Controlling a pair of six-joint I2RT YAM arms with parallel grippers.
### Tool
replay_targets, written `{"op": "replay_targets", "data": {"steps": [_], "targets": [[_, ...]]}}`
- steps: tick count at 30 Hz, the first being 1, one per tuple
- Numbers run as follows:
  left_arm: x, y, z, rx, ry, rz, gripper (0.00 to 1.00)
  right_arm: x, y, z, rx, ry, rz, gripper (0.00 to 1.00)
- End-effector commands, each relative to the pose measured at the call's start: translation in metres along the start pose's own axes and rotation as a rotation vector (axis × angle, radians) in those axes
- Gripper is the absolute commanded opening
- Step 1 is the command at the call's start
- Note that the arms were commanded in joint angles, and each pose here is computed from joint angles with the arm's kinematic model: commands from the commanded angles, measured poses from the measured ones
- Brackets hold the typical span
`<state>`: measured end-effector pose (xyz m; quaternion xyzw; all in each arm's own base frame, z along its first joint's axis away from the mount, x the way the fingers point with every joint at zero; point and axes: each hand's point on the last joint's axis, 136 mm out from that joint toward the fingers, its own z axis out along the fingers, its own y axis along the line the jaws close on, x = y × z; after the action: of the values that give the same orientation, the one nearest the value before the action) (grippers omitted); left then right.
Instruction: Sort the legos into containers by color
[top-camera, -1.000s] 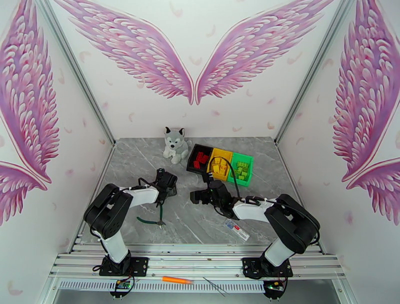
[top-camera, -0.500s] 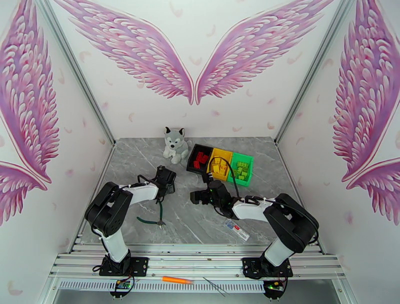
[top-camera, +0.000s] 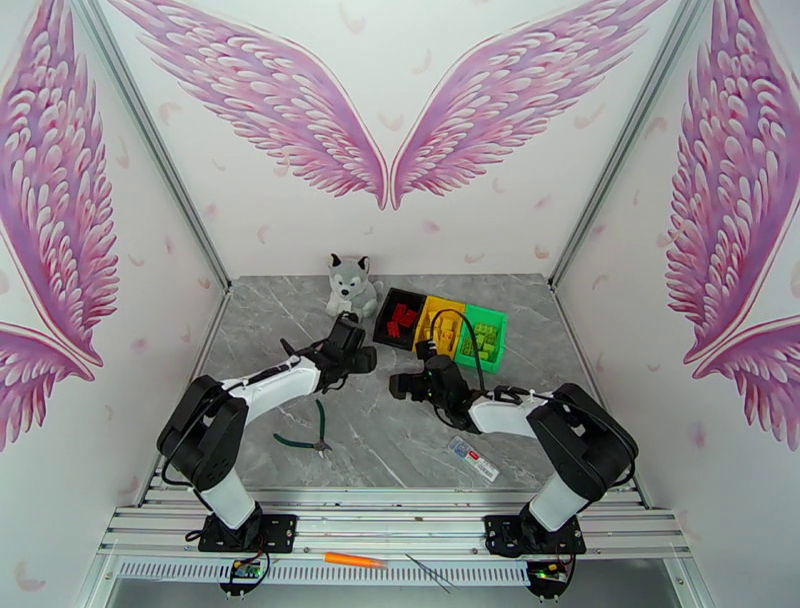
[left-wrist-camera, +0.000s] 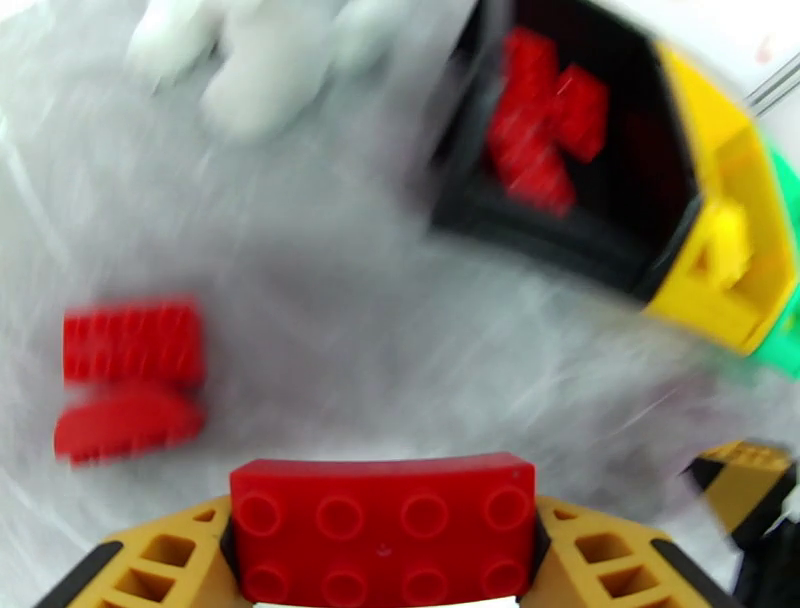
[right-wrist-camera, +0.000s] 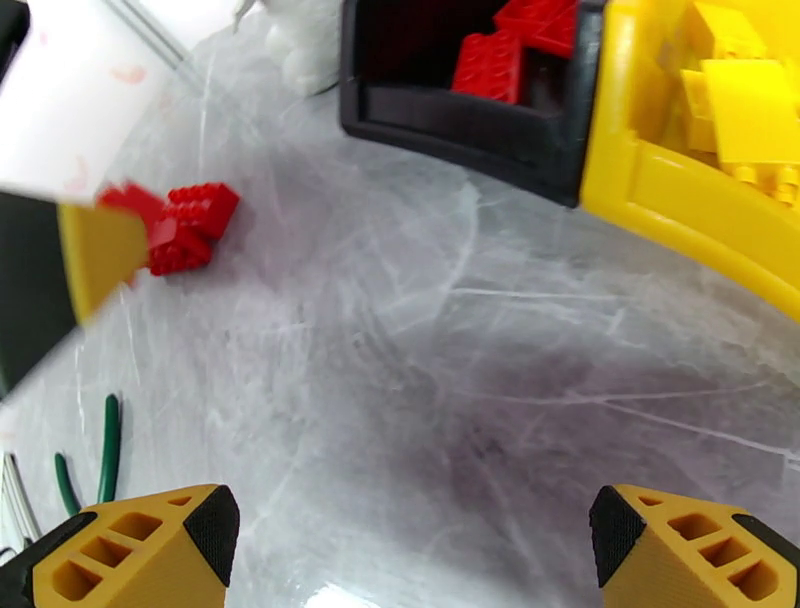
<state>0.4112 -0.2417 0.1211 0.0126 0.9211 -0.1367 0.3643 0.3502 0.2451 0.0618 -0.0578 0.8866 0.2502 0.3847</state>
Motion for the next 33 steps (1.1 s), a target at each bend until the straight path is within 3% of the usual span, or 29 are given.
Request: {"op": "replay_targets", "data": {"steps": [1,10,14,18,27,33], "targets": [[-0.037,-0.028,0.009,0.066,-0.06,0.047,0.51,0.002,-0.007,0.0,0.005,-0.011,0.052,0.99],[-0.081,-0.069,0.052,0.121,-0.098,0.087,0.54,0.012,-0.017,-0.01,0.043,-0.003,0.076,1.0],[-0.091,-0.081,0.07,0.137,-0.107,0.097,0.61,0.015,-0.021,-0.02,0.059,-0.002,0.077,1.0],[-0.097,-0.084,0.08,0.131,-0.121,0.095,0.82,0.015,-0.024,-0.028,0.083,-0.001,0.069,1.0],[-0.1,-0.086,0.055,0.099,-0.192,0.147,0.89,0.012,-0.027,-0.052,0.139,-0.011,0.014,1.0],[-0.083,-0.059,0.024,-0.005,-0.234,0.163,0.89,0.008,-0.025,-0.067,0.157,-0.032,-0.01,1.0]]}}
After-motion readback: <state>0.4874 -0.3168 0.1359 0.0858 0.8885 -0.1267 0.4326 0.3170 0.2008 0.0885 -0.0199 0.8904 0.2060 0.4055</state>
